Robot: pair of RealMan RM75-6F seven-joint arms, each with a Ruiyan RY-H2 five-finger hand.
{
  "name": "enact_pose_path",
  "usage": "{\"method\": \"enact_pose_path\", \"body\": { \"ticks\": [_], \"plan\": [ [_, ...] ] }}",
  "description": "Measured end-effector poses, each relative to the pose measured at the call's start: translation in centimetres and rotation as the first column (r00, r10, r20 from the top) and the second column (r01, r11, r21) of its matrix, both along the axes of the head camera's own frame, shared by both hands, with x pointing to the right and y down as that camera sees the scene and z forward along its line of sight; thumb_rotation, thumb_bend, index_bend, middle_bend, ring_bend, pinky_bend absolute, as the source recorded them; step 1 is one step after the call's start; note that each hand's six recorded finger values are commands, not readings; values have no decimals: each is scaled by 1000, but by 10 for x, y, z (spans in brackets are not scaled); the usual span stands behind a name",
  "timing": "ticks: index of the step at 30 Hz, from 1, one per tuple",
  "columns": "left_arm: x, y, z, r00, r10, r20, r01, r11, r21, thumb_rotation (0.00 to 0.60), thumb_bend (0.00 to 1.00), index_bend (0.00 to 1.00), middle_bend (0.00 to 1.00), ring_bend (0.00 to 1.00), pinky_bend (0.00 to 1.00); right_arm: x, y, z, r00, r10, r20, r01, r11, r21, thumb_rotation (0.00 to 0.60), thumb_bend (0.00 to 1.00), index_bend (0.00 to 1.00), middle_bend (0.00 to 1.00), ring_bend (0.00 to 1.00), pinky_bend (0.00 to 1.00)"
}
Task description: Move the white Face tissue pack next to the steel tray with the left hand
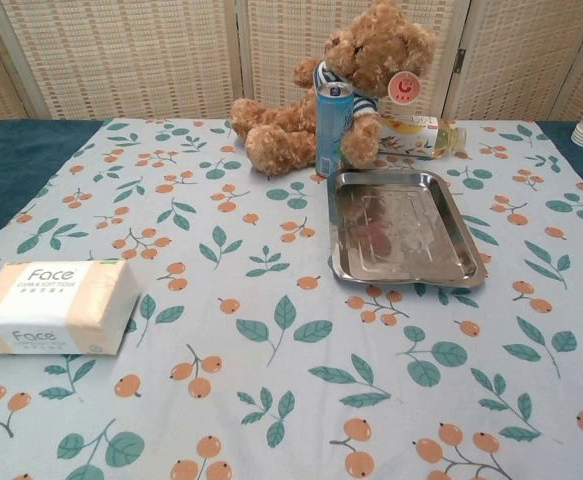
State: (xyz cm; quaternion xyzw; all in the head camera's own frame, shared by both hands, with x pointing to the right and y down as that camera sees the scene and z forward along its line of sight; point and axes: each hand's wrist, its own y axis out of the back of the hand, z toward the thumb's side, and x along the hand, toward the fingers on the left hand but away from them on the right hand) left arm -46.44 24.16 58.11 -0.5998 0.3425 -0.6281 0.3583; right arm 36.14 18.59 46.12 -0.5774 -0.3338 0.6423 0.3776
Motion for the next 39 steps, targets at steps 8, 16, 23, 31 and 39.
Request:
{"method": "enact_pose_path", "body": {
  "ticks": [8, 16, 23, 31, 39],
  "plan": [
    [-1, 1, -4, 1000, -4, -17, 4, 1000, 6, 600, 331, 0, 43, 53, 179, -3, 1, 5, 1000, -8, -7, 8, 1000, -14, 600, 120, 0, 0, 0, 0],
    [-1, 1, -2, 1000, -15, -25, 15, 1000, -1, 600, 331, 0, 43, 53, 181, -5, 1, -2, 1000, -14, 1, 14, 1000, 17, 600, 119, 0, 0, 0, 0],
    [3, -1, -1, 999, -14, -44, 14, 1000, -2, 600, 331, 0, 43, 53, 181, -3, 0, -7, 1000, -8, 7, 7, 999, 34, 600, 120, 0, 0, 0, 0],
    [14, -1, -6, 995, -2, -102, 4, 1000, 11, 600, 331, 0, 44, 53, 180, -5, 3, -13, 999, -37, 11, 37, 999, 33, 600, 120, 0, 0, 0, 0],
    [29, -4, -6, 991, 1, -132, -2, 1000, -8, 600, 331, 0, 46, 43, 184, -3, 3, -14, 999, -32, 26, 32, 999, 24, 600, 120, 0, 0, 0, 0]
  ]
}}
